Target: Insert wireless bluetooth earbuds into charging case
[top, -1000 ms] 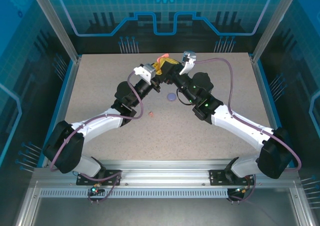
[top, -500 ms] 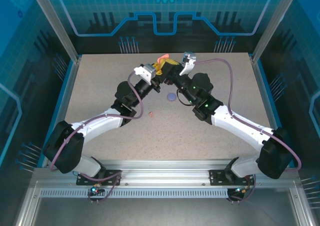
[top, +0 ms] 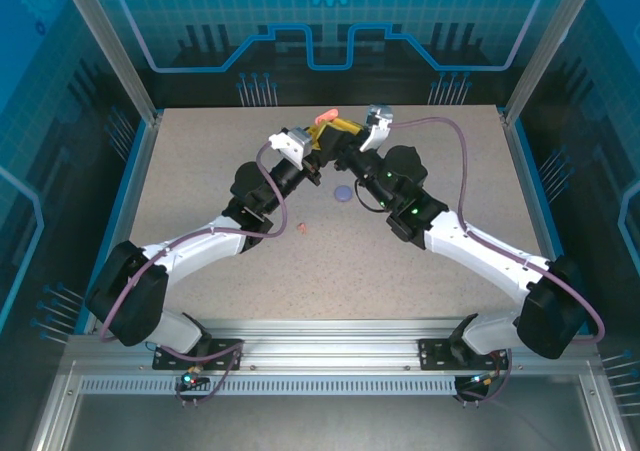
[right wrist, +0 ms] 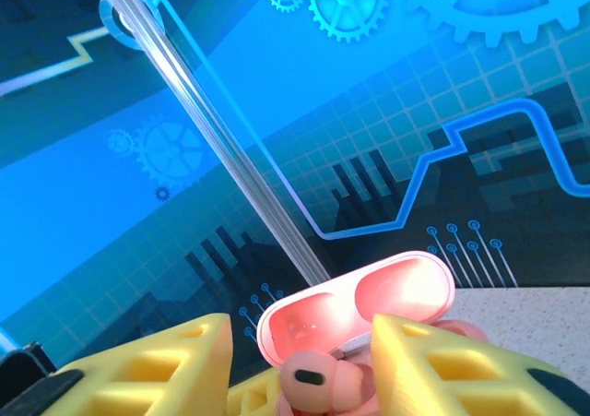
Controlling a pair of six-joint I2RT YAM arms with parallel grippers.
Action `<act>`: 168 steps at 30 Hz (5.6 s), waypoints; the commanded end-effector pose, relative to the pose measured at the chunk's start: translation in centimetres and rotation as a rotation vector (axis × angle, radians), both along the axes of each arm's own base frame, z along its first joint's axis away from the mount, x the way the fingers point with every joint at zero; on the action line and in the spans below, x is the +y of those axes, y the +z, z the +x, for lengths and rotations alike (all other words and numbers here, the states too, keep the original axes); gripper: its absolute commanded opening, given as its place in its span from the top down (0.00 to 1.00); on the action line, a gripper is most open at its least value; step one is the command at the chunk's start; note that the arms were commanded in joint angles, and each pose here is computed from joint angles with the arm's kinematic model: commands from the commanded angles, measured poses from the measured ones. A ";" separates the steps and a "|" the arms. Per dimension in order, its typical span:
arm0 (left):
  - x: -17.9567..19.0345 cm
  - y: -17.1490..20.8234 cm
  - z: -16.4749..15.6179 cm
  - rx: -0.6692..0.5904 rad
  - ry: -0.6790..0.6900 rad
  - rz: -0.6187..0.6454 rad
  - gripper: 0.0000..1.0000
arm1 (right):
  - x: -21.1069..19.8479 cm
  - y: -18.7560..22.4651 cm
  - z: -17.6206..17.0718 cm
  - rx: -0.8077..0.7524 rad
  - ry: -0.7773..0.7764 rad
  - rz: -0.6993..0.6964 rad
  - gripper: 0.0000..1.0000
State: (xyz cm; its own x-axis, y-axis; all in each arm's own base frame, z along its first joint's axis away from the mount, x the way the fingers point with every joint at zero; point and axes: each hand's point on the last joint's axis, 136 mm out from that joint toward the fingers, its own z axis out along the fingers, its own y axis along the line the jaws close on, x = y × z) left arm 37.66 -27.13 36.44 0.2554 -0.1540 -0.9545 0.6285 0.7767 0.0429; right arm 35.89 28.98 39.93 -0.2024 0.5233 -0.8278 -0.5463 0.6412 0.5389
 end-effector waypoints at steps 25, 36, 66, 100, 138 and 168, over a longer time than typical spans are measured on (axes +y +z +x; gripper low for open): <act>4.2 5.0 -1.9 -0.142 0.123 -0.069 1.00 | -10.8 -1.6 -5.9 0.338 -0.184 -0.076 0.20; 8.6 6.4 -2.5 -0.143 0.199 -0.088 1.00 | -7.2 -20.5 -6.2 0.846 -0.117 -0.455 0.24; 11.7 7.4 -3.2 -0.140 0.257 -0.116 1.00 | 8.6 -37.3 -1.2 0.919 0.231 -1.187 0.50; 11.7 7.0 -3.1 -0.125 0.241 -0.142 1.00 | 6.9 -40.2 -1.9 0.984 0.167 -1.227 0.65; 10.6 6.5 -3.8 -0.097 0.156 -0.141 1.00 | 2.6 -27.2 0.2 0.763 -0.022 -0.946 0.77; 2.2 3.1 -5.1 -0.060 -0.165 -0.014 1.00 | -4.4 7.9 -5.2 -0.261 -0.119 -0.543 0.76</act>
State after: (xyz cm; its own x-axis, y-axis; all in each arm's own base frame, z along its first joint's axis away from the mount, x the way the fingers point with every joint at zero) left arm 33.08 -24.12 38.23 0.2417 -0.2005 -0.9494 0.7242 0.6885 0.0389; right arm 31.27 23.57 46.11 -0.0201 0.0166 -0.9997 -0.4556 0.8899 0.0239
